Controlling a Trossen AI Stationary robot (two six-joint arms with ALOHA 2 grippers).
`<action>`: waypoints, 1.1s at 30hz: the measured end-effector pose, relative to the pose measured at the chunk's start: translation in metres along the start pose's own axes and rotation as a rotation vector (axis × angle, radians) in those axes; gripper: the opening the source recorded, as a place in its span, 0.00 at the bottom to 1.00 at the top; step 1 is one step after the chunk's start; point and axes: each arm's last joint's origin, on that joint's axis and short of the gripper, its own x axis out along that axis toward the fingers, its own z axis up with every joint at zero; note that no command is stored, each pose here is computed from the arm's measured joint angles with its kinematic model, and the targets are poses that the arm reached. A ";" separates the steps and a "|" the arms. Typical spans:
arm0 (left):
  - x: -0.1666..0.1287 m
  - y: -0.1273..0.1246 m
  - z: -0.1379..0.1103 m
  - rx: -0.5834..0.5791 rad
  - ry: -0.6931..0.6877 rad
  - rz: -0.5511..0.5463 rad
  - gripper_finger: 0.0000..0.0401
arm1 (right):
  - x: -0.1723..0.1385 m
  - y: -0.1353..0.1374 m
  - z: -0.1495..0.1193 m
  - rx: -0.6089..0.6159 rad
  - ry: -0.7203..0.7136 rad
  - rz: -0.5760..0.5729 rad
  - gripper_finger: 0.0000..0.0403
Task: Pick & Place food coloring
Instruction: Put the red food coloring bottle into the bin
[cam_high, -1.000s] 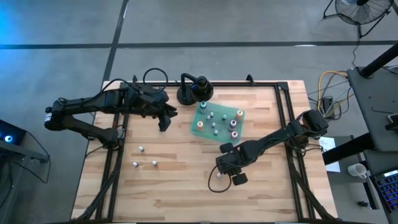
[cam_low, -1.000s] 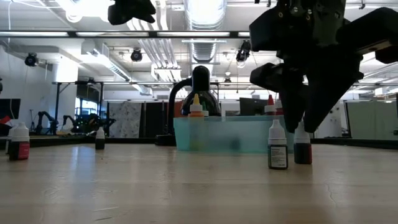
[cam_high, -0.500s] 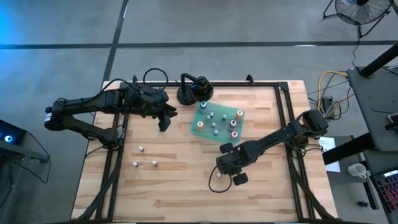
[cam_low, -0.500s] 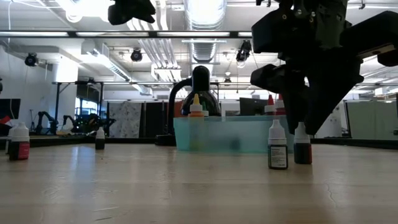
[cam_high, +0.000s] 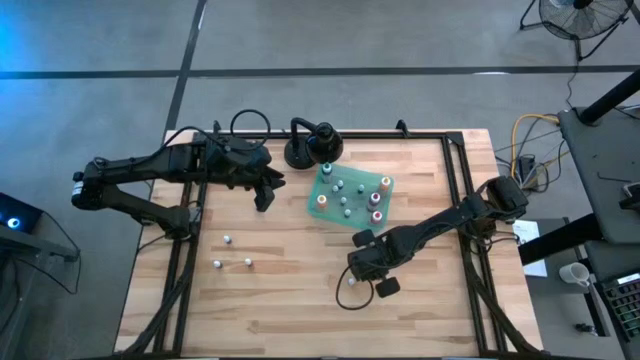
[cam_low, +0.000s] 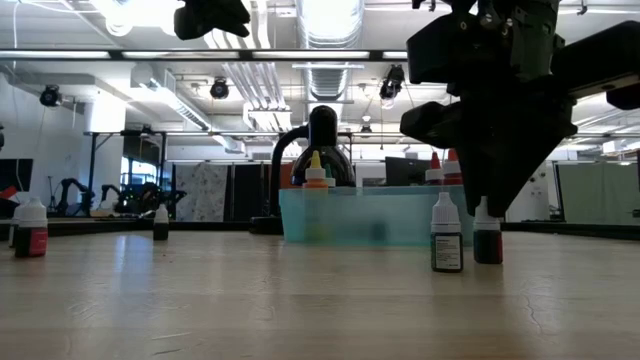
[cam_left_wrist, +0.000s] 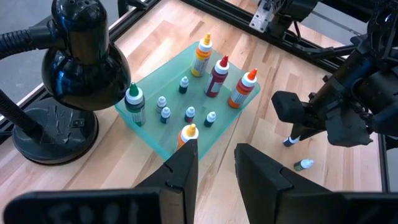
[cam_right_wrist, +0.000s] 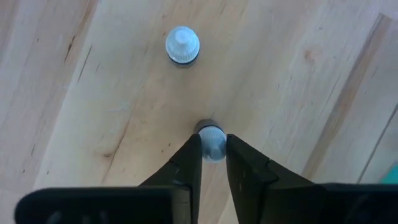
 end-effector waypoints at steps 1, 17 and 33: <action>0.000 0.000 0.000 0.000 0.000 0.000 0.20 | 0.000 0.000 0.000 0.005 0.002 0.000 0.13; 0.000 0.000 0.001 0.023 -0.008 -0.003 0.20 | -0.096 -0.051 0.007 0.340 -0.138 -0.259 0.11; 0.000 -0.001 0.003 0.045 -0.026 -0.012 0.20 | -0.089 -0.191 -0.024 0.842 -0.004 -0.252 0.11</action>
